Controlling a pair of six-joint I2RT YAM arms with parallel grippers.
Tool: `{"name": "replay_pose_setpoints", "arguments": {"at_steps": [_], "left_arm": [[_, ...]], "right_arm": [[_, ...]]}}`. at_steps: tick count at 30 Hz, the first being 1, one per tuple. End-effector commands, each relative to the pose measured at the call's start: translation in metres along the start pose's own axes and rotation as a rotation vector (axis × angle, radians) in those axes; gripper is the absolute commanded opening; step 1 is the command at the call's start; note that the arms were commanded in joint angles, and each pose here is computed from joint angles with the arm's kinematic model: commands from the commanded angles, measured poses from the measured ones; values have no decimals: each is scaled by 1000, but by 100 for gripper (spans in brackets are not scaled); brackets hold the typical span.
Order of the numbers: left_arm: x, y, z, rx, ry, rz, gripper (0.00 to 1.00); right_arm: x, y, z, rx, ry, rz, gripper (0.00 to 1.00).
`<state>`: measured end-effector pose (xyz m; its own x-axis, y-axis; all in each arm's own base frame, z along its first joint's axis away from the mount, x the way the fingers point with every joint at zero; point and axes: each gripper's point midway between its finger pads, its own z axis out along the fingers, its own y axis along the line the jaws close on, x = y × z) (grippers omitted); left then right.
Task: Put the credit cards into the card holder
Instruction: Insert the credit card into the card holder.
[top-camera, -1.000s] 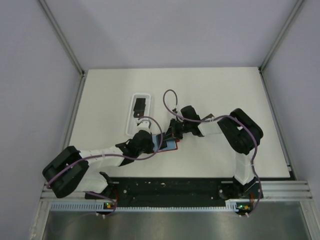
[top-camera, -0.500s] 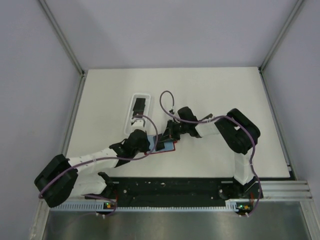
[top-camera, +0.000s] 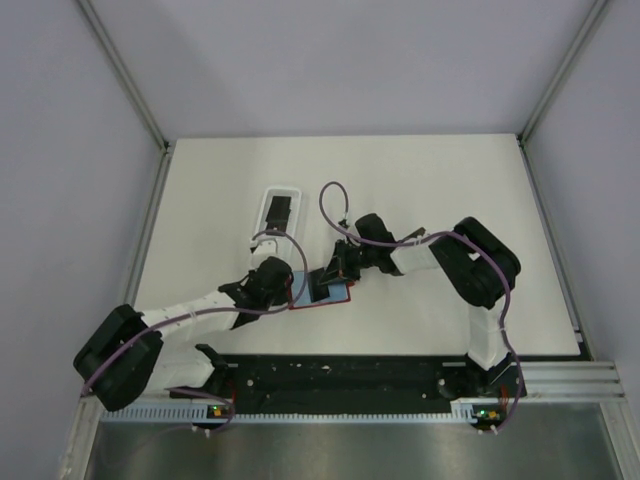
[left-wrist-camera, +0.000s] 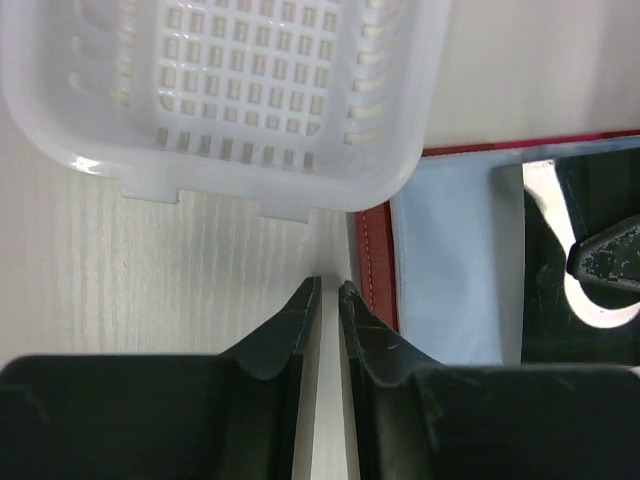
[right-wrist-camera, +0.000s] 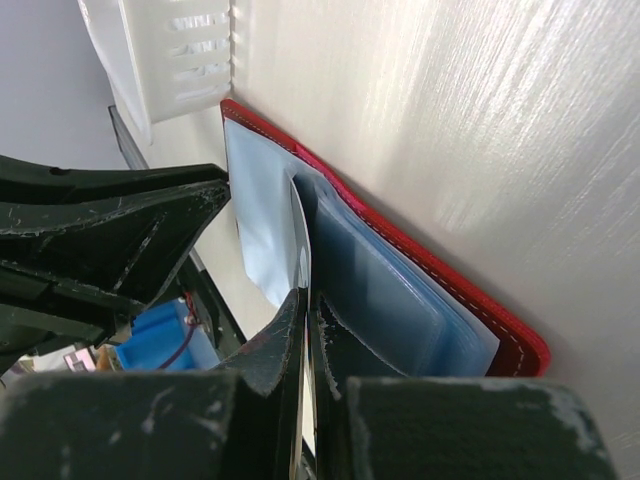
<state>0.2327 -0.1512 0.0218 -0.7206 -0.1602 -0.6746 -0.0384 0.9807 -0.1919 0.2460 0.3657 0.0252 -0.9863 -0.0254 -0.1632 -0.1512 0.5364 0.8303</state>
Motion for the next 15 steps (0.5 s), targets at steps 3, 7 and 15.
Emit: {"name": "replay_pose_setpoints", "arguments": {"at_steps": [3, 7, 15], "left_arm": [[-8, -9, 7, -11, 11, -2, 13], [-1, -24, 12, 46, 62, 28, 6], [13, -45, 14, 121, 106, 52, 0]], "right_arm": [[9, -17, 4, 82, 9, -19, 0], [8, -18, 3, 90, 3, -23, 0], [8, -21, -9, 113, -23, -33, 0]]}}
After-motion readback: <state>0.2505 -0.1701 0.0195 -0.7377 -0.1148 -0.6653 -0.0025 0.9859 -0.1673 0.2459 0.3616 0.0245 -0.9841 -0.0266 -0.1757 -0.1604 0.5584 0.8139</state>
